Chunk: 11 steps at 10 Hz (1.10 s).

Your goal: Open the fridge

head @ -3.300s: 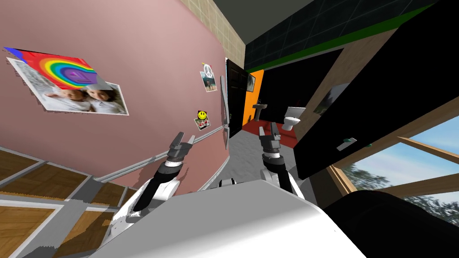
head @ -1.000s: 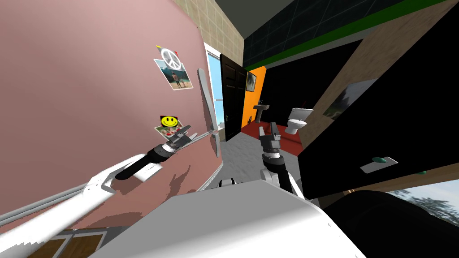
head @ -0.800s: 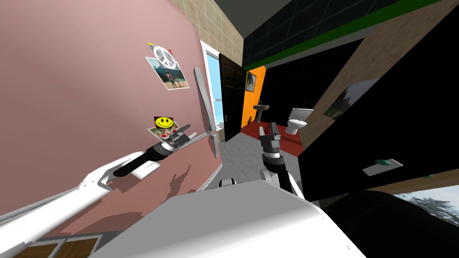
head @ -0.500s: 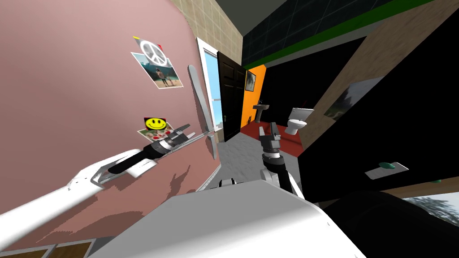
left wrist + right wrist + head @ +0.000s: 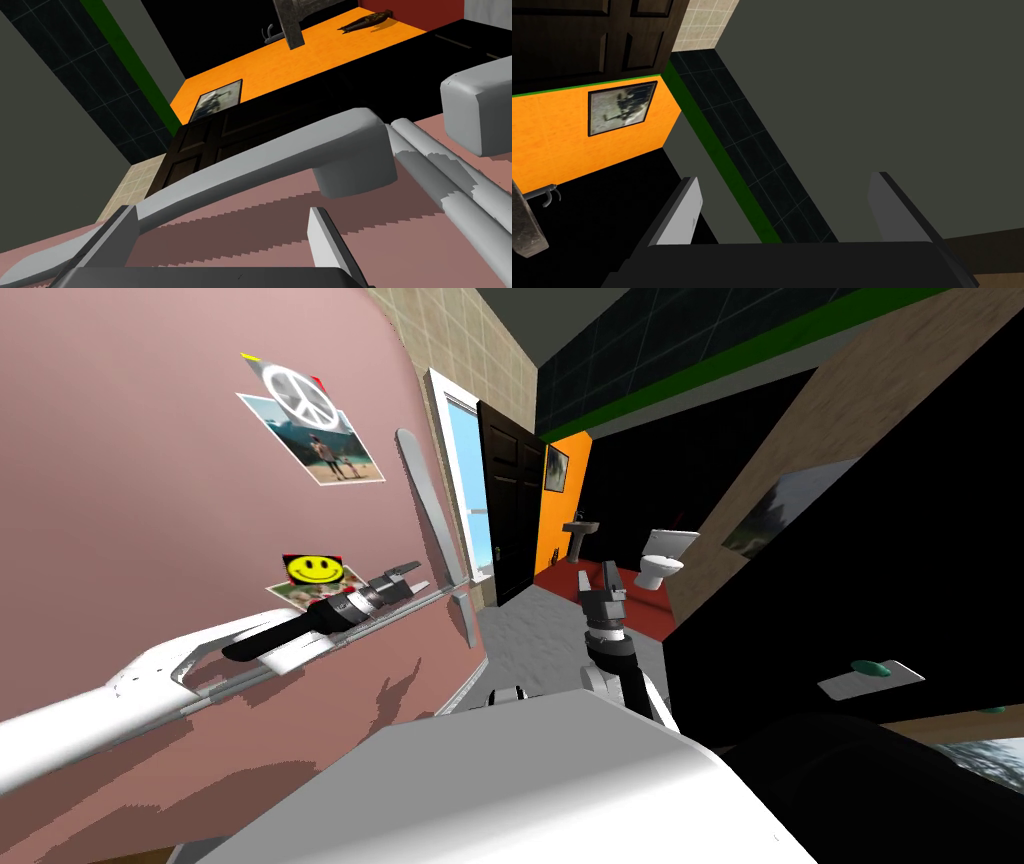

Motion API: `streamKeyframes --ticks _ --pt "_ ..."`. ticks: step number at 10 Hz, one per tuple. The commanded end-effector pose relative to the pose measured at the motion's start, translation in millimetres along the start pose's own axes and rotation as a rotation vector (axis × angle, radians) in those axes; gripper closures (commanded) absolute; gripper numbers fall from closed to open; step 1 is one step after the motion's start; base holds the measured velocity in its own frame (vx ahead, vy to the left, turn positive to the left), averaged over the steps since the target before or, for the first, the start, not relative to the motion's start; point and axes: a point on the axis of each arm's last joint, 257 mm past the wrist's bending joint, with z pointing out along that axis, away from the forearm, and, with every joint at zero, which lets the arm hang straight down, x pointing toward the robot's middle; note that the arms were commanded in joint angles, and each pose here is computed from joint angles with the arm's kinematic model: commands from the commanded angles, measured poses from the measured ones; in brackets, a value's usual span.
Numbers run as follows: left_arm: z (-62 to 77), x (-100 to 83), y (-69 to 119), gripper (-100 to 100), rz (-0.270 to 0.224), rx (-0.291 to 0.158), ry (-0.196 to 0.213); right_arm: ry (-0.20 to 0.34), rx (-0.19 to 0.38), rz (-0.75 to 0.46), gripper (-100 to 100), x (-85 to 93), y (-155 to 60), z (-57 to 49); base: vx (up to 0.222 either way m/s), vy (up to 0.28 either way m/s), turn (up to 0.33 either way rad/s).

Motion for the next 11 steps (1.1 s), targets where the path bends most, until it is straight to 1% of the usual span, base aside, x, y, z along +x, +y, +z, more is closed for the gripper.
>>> streamKeyframes --ticks 1,2,3,4,6,7,9,11 --pt "-4.9 -21.2 5.6 -100 0.019 -0.061 -0.013 0.0 0.0 0.0 0 0.0 0 0.0 0.052 -0.102 -0.003" --pt "-5.2 -21.9 5.2 -100 0.026 -0.065 -0.011 0.0 0.0 0.0 0 0.0 0 0.0 0.041 -0.085 0.0" --pt "-7.7 -34.5 6.4 -100 0.034 -0.097 -0.023 0.0 0.0 0.0 0 0.0 0 0.0 0.046 -0.103 -0.006" --pt "-8.2 -35.3 5.9 -100 0.04 -0.102 -0.021 0.0 0.0 0.0 0 0.0 0 0.0 0.043 -0.084 0.004" --pt "-13.6 -59.5 5.3 -100 0.058 -0.156 -0.047 0.0 0.0 0.0 0 0.0 0 0.0 0.052 -0.111 -0.005" --pt "-14.4 -61.0 4.0 -100 0.07 -0.165 -0.044 0.0 0.0 0.0 0 0.0 0 0.0 0.058 -0.105 0.005" --pt "-20.1 -83.2 -0.8 -100 0.095 -0.213 -0.07 0.0 0.0 0.0 0 0.0 0 0.0 0.05 -0.109 -0.003" --pt "-25.0 -101.1 -7.4 -100 0.119 -0.249 -0.091 0.0 0.0 0.0 0 0.0 0 0.0 0.046 -0.123 0.002"
